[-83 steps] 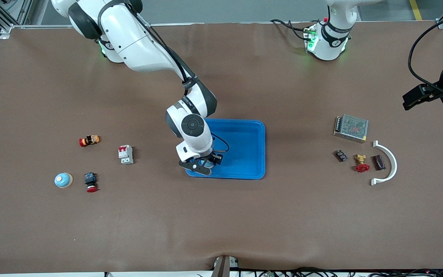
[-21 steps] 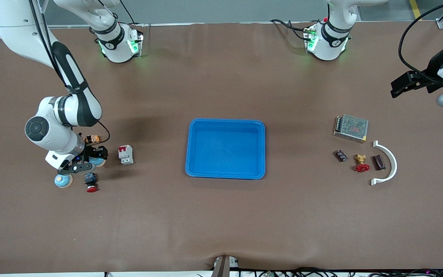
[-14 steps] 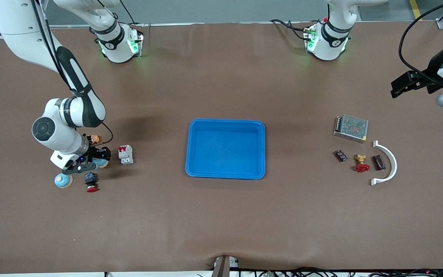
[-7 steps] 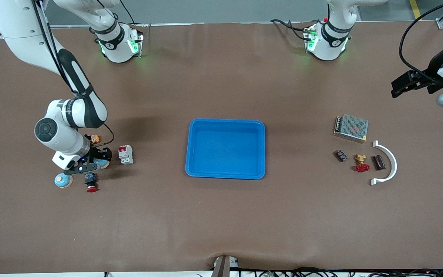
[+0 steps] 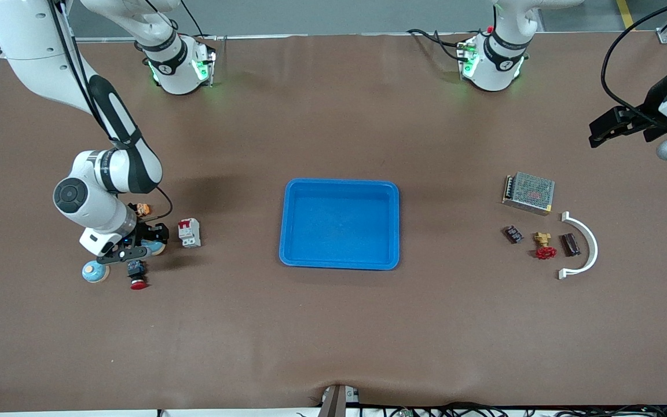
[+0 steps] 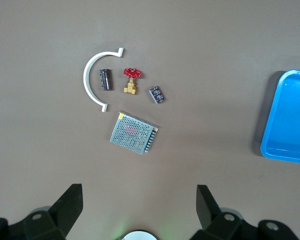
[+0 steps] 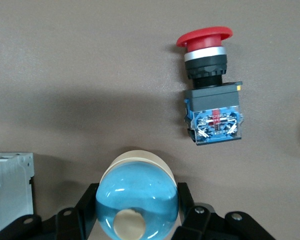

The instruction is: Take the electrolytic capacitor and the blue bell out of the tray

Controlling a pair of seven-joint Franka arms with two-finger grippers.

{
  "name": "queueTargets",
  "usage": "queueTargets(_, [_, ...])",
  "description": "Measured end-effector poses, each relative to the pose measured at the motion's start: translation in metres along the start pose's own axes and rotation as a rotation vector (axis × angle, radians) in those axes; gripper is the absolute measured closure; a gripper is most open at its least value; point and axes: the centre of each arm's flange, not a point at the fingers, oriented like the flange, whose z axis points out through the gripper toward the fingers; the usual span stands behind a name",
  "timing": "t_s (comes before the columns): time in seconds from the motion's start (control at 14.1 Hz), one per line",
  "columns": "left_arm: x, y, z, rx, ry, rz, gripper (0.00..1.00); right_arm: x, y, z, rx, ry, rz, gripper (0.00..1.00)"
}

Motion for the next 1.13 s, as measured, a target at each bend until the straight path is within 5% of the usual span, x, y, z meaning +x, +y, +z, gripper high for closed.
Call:
queueTargets(0.21, [0.0,0.001,0.0,0.0,0.0,0.001,0.0,0.0,0.0,0.001,0.0,0.0,0.0,0.28])
queueTargets(0.43, [0.0,0.001,0.0,0.0,0.001,0.002,0.0,0.0,0.0,0.0,0.0,0.0,0.0,0.01])
queueTargets(0.78, [0.001,0.002,-0.002,-0.002,0.012,0.004,0.0,0.008,0.002,-0.017,0.007,-0.037,0.0,0.0])
queueTargets(1.13, [0.001,0.003,-0.002,-0.003,0.011,0.005,0.0,0.019,0.018,-0.13,0.027,-0.127,0.022,0.0])
